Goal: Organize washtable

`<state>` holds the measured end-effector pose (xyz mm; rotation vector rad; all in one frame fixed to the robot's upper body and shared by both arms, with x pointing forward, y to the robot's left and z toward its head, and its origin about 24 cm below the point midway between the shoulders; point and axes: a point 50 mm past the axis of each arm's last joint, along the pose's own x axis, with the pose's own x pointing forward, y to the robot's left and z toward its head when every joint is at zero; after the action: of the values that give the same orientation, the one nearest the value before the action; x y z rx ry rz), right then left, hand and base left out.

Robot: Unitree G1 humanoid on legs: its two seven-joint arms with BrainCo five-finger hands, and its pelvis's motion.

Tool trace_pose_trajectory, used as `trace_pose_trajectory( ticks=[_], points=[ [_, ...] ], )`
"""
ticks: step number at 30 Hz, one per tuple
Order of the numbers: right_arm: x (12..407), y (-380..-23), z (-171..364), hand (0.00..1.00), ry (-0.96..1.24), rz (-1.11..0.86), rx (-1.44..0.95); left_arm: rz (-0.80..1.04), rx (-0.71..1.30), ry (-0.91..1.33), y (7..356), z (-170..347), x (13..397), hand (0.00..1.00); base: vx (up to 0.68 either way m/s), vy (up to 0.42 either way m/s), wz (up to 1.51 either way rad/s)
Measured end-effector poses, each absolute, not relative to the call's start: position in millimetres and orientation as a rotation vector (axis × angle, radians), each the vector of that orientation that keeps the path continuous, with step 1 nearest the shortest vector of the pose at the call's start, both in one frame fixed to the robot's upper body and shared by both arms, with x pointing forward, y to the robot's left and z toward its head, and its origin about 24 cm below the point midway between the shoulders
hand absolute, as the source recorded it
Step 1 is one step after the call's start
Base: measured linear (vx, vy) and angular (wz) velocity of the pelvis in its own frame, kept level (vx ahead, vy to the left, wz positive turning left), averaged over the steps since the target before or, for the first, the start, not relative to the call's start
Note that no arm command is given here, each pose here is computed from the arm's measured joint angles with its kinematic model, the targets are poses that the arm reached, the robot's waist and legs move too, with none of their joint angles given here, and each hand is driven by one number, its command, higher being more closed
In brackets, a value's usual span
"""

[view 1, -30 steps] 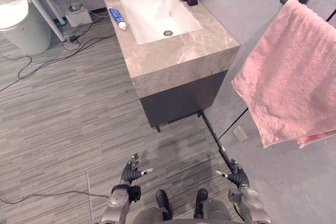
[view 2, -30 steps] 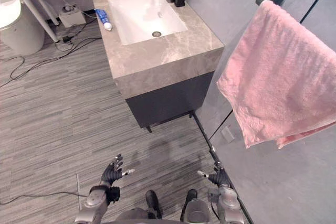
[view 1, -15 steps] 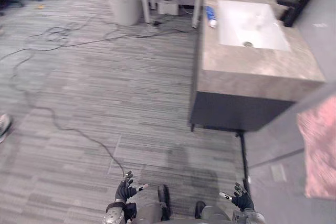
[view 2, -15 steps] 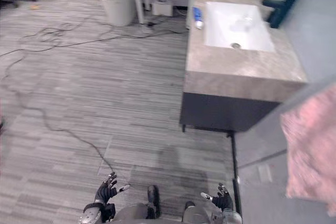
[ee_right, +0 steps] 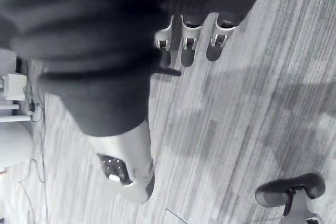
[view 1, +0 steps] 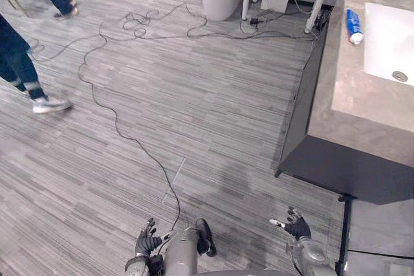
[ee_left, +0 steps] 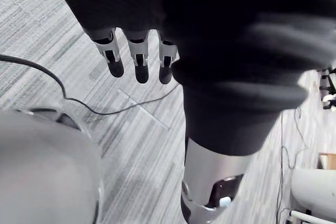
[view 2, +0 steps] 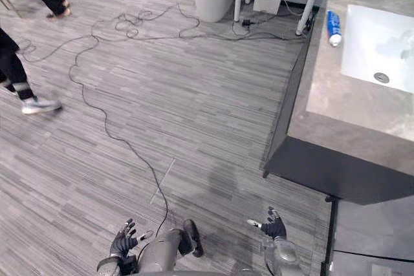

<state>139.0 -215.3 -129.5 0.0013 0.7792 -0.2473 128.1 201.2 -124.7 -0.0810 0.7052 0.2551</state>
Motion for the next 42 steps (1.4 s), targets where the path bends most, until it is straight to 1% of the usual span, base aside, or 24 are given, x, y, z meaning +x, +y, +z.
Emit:
trace_pose_trajectory(
  ticks=[7, 11, 14, 18, 20, 23, 25, 27, 32, 33, 35, 37, 42],
  points=[
    [139, -202, -130, 0.00, 0.775, -0.193, 0.011, 0.211, -0.028, 0.701, 206, -122, 132, 0.00, 0.44, 0.169, 0.00],
    [142, -203, -127, 0.00, 0.750, -0.188, 0.013, 0.196, -0.014, 0.649, 208, -114, 150, 0.00, 0.51, 0.023, 0.52],
    [122, -206, -134, 0.00, 0.807, -0.205, 0.015, 0.167, 0.003, 0.677, 204, -118, 144, 0.00, 0.57, -0.085, 0.54],
    [127, -215, -127, 0.00, 0.766, -0.241, 0.015, 0.215, -0.045, 0.677, 202, -120, 141, 0.00, 0.64, -0.162, -0.18],
    [135, -209, -122, 0.00, 0.724, -0.239, 0.037, 0.253, -0.073, 0.681, 203, -121, 135, 0.00, 0.56, -0.044, -0.97],
    [142, -203, -117, 0.00, 0.681, -0.241, 0.066, 0.248, -0.090, 0.674, 197, -121, 136, 0.00, 0.50, 0.042, -1.48],
    [140, -208, -119, 0.00, 0.696, -0.254, 0.057, 0.246, -0.103, 0.680, 193, -122, 135, 0.00, 0.40, 0.122, -1.61],
    [130, -218, -124, 0.00, 0.738, -0.314, 0.060, 0.244, -0.111, 0.685, 191, -123, 134, 0.00, 0.40, 0.233, -1.51],
    [112, -234, -129, 0.00, 0.796, -0.352, 0.024, 0.243, -0.121, 0.702, 186, -126, 129, 0.00, 0.46, 0.448, -1.42],
    [113, -230, -130, 0.00, 0.796, -0.341, 0.028, 0.243, -0.115, 0.707, 188, -126, 127, 0.00, 0.49, 0.486, -1.37],
    [106, -208, -133, 0.00, 0.809, -0.289, 0.054, 0.238, -0.086, 0.708, 195, -125, 125, 0.00, 0.44, 0.429, -1.30],
    [113, -196, -129, 0.00, 0.773, -0.262, 0.077, 0.236, -0.079, 0.707, 196, -124, 123, 0.00, 0.34, 0.359, -1.49],
    [130, -186, -121, 0.00, 0.707, -0.215, 0.078, 0.163, -0.057, 0.659, 187, -117, 138, 0.00, 0.27, 0.247, -1.22]
  ],
)
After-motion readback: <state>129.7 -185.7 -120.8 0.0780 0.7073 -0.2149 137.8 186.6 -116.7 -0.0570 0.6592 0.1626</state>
